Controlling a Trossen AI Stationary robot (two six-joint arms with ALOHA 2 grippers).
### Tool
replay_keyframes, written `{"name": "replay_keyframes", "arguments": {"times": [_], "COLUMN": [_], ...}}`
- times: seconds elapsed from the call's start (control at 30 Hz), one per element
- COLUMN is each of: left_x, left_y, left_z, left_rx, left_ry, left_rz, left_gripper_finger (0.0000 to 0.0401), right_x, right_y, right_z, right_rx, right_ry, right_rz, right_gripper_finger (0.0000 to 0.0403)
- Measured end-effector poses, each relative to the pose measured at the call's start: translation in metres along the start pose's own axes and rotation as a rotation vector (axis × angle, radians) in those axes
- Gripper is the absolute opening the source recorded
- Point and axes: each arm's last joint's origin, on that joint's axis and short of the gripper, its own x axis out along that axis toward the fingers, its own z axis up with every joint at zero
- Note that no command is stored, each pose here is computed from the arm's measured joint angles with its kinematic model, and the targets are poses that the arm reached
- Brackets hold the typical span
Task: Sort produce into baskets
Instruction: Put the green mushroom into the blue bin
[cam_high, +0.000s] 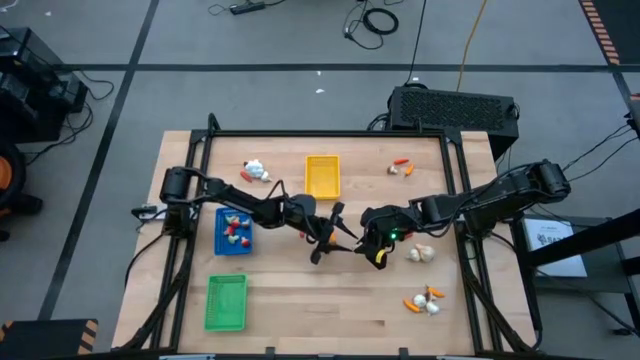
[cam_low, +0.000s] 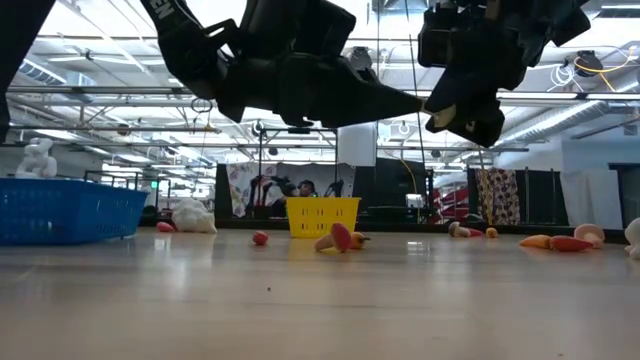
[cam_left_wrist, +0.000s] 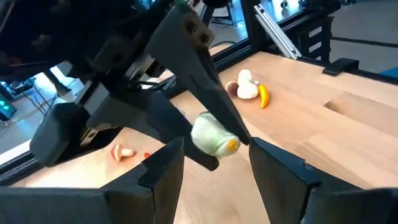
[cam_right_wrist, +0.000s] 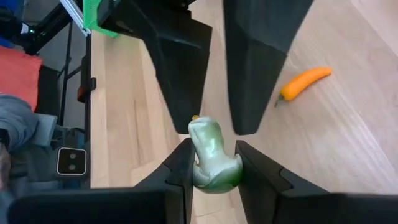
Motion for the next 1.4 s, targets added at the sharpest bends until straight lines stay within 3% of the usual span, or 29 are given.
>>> {"name": "replay_keyframes", "arguments": {"times": [0.37, 1.0, 1.17, 1.4], "left_x": [0.0, 0.0, 0.0, -0.0008], "left_y": [-0.0007, -0.0005, -0.0005, -0.0005], "left_z": [-0.0003, -0.0004, -0.0005, -0.0021], "left_rx": [0.014, 0.013, 0.012, 0.002], "left_ry": [0.0, 0.001, 0.001, 0.025], "left_rz": [-0.013, -0.009, -0.009, -0.011], "left_gripper_finger": [0.0185, 0.0047, 0.0028, 0.0025], "right_x": [-0.0003, -0.0003, -0.0003, -0.0008], "right_y": [-0.0022, -0.0021, -0.0021, -0.0072], "right_z": [0.0021, 0.0019, 0.0019, 0.0026], "right_rx": [-0.003, -0.009, -0.021, -0.03], "right_ry": [-0.008, -0.007, -0.007, 0.009], "right_rz": [-0.005, -0.006, -0.004, -0.026], "right_gripper_finger": [0.0084, 0.0088, 0.0111, 0.0181]}}
